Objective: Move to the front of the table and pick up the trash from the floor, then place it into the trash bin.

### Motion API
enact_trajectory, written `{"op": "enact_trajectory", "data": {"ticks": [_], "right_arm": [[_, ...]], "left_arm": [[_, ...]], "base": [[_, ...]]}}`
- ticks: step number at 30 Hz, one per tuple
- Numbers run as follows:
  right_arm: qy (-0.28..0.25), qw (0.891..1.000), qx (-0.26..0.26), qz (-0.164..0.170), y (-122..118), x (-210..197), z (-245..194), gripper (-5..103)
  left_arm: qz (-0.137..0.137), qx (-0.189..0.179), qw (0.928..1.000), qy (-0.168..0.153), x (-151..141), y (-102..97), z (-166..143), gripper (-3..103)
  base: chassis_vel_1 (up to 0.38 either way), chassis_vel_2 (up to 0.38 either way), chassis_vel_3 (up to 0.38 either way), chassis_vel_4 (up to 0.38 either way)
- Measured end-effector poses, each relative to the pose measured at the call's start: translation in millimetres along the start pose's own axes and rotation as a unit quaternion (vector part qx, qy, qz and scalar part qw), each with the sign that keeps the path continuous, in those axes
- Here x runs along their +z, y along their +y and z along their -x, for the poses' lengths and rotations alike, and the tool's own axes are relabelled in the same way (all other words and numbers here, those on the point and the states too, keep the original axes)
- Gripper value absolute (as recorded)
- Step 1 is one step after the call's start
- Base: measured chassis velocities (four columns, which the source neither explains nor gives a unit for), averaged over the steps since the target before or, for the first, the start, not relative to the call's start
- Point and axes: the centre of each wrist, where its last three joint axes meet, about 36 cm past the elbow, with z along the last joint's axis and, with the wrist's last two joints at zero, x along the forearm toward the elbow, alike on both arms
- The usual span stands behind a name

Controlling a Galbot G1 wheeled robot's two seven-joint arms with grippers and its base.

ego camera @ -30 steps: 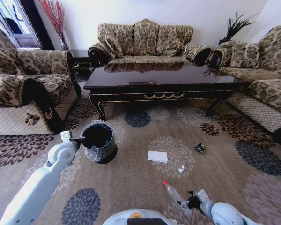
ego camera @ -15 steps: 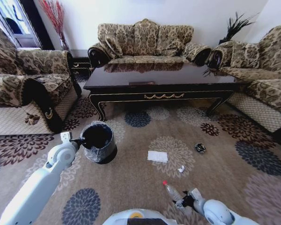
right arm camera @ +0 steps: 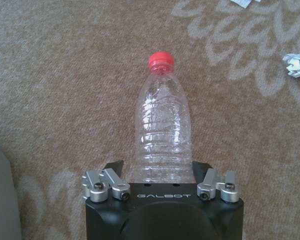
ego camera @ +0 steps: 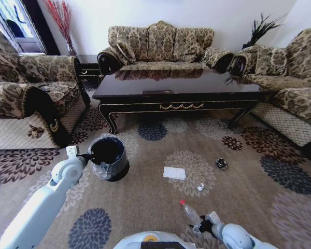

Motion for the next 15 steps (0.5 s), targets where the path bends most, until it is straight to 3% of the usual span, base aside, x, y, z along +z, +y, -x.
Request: {"op": "enact_trajectory", "data": {"ticks": [3,5,6,8,12,15], "right_arm": [[-0.005,1.0,-0.008,-0.006,-1.9,3.6,0.2,68],[-0.006,1.0,-0.01,-0.007,-2.1,3.9,0.0,68],[-0.009,1.0,-0.012,-0.009,-2.3,4.7,-0.7,57],[-0.02,1.0,-0.013,-0.01,-3.4,3.0,-4.3,46],[-0.041,0.999,-0.012,-0.008,-6.5,-1.5,-6.8,37],[-0.113,0.994,-0.012,-0.007,-15.6,-15.9,-8.6,30]], "left_arm": [[0.0,0.0,1.0,0.0,0.0,-0.1,0.0,3],[0.0,0.0,1.0,0.0,0.0,-0.1,-0.1,3],[0.0,0.0,1.0,0.0,0.0,-0.1,-0.1,3],[0.0,-0.001,1.0,0.0,0.7,-0.1,-0.1,3],[0.001,-0.002,1.0,-0.004,1.3,-0.9,-0.6,3],[0.005,-0.004,0.9999,-0.01,3.2,-2.5,-1.6,3]], "base": [[0.0,0.0,0.0,0.0],[0.0,0.0,0.0,0.0],[0.0,0.0,0.0,0.0],[0.0,0.0,0.0,0.0],[0.0,0.0,0.0,0.0],[0.0,0.0,0.0,0.0]]}}
